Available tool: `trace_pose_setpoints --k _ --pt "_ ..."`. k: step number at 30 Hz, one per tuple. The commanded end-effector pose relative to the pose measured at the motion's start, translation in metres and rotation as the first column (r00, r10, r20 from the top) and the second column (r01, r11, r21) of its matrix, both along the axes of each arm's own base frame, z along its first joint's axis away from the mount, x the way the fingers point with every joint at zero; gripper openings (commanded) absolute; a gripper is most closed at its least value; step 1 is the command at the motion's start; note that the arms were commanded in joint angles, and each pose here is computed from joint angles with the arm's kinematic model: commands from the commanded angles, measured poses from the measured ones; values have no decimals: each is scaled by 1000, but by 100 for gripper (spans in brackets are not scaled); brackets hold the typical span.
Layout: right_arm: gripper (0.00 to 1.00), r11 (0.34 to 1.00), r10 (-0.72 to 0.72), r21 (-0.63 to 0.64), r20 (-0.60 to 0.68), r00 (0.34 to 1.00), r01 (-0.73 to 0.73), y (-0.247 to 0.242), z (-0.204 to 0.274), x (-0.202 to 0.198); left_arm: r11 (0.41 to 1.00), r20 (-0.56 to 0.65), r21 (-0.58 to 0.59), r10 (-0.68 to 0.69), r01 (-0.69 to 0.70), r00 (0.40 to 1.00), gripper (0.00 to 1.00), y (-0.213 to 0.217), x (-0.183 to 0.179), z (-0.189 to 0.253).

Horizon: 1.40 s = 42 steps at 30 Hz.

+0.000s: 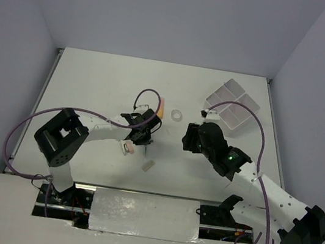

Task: Sort the stationery into containers
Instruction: Pick up the pen from the center of the board, then pick up the pen cap from the center of the board.

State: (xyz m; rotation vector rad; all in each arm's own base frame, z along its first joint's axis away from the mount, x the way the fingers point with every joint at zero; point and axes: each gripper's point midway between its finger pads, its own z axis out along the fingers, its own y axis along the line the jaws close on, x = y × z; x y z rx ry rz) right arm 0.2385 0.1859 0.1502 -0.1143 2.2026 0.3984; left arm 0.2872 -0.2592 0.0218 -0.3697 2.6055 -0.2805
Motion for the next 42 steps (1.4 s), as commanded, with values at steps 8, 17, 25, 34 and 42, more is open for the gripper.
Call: trace_pose_setpoints --k 8,17,25,34,42 --pt "60 996 91 -9 -36 995 -91 26 4 45 990 121 34 -137 133 983 0 20 -14 80" --pt "54 959 152 -207 -210 966 -196 57 -50 91 967 278 50 -252 248 927 0 49 -31 170" --pt "50 928 174 -276 -272 947 -250 70 -77 116 860 457 70 -478 505 751 0 66 -77 246" --pt "46 912 183 -289 -348 919 -291 76 -104 120 836 526 146 -519 530 674 0 88 -92 240" --pt "43 899 174 -313 -388 905 -307 73 -127 120 822 537 136 -530 554 656 0 84 -94 229"
